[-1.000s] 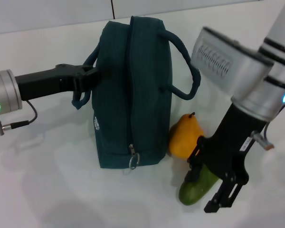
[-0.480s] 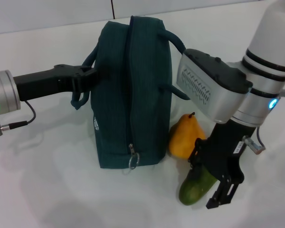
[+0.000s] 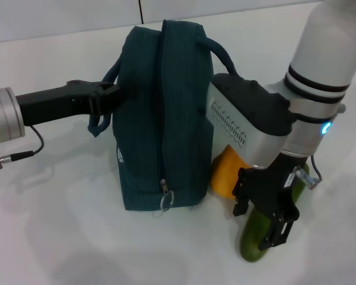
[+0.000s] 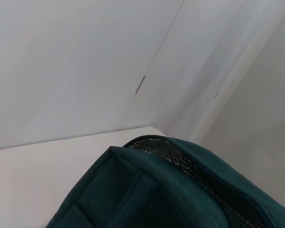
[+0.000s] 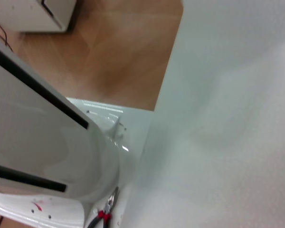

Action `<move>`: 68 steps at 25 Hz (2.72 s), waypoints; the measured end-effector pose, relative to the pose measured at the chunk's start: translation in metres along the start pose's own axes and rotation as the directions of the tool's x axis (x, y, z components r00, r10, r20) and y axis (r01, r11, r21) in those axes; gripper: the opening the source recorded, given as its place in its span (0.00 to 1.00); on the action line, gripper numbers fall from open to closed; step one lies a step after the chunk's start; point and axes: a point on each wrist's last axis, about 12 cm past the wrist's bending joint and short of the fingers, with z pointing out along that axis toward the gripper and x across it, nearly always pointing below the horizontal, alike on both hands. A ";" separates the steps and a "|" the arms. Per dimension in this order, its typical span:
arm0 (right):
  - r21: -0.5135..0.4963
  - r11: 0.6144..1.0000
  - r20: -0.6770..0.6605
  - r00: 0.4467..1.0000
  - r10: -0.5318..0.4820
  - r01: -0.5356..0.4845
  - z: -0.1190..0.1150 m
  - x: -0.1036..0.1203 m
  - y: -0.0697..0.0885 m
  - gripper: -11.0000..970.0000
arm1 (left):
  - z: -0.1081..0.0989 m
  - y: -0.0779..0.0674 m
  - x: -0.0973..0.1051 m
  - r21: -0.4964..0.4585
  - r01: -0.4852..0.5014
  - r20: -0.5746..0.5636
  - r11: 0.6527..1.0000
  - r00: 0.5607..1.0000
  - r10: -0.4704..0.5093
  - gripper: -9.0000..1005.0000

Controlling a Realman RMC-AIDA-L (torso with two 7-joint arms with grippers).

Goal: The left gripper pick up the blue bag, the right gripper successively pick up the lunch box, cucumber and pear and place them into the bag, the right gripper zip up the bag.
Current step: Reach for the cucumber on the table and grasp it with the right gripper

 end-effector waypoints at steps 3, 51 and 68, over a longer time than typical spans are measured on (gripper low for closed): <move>0.005 1.000 -0.016 1.000 -0.014 0.014 0.000 -0.003 -0.001 0.73 | 0.000 0.000 0.000 -0.001 -0.001 0.000 1.000 1.000 0.001 0.06; -0.051 0.942 -0.342 0.880 -0.330 0.333 0.009 -0.025 0.006 0.72 | -0.012 0.015 0.007 -0.108 0.059 0.063 0.992 0.997 -0.053 0.06; -0.087 0.931 -0.363 0.859 -0.361 0.354 0.021 -0.025 0.012 0.72 | -0.018 0.018 0.009 -0.123 0.072 0.078 0.990 0.995 -0.063 0.06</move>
